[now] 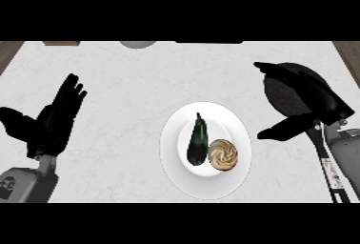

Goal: Pick the eggplant from the plate and place it in the pan

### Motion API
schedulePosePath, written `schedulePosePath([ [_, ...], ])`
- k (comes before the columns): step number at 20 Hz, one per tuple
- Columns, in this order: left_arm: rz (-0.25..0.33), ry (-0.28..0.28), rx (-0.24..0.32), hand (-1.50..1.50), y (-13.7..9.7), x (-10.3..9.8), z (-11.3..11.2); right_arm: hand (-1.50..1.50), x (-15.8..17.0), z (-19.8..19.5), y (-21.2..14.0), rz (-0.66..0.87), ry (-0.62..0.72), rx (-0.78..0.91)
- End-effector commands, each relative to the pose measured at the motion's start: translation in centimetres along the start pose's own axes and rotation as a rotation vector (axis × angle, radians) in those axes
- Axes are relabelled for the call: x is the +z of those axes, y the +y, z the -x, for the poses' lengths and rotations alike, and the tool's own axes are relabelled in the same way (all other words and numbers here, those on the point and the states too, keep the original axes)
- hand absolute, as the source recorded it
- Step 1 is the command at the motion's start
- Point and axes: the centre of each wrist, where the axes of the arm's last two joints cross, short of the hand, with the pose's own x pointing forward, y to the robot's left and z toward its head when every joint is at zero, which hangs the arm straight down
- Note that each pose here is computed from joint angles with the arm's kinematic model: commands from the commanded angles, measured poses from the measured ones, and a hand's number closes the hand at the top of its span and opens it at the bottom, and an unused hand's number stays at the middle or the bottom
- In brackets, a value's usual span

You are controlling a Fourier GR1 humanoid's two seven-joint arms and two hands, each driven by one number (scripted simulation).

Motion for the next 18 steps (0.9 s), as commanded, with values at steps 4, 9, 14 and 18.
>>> schedulePosePath([
  [4, 0.007, -0.008, -0.005, 0.0, 0.4, 1.1, -0.1, -1.5, -5.3, -4.2, 1.5, -0.188, 0.094, 0.233],
  [9, 0.017, 0.007, 0.005, 0.0, -1.9, 0.4, 0.4, -1.5, -7.1, -4.8, 3.5, -0.429, 0.177, 0.333],
  [14, -0.01, 0.004, -0.013, 0.0, -0.1, -0.3, -1.0, -1.5, -7.4, -4.8, 4.8, -0.629, 0.215, 0.369],
  [18, -0.013, -0.002, -0.006, 0.0, 0.3, 1.2, 0.1, -1.5, -6.1, -6.7, 6.9, -0.649, 0.194, 0.423],
])
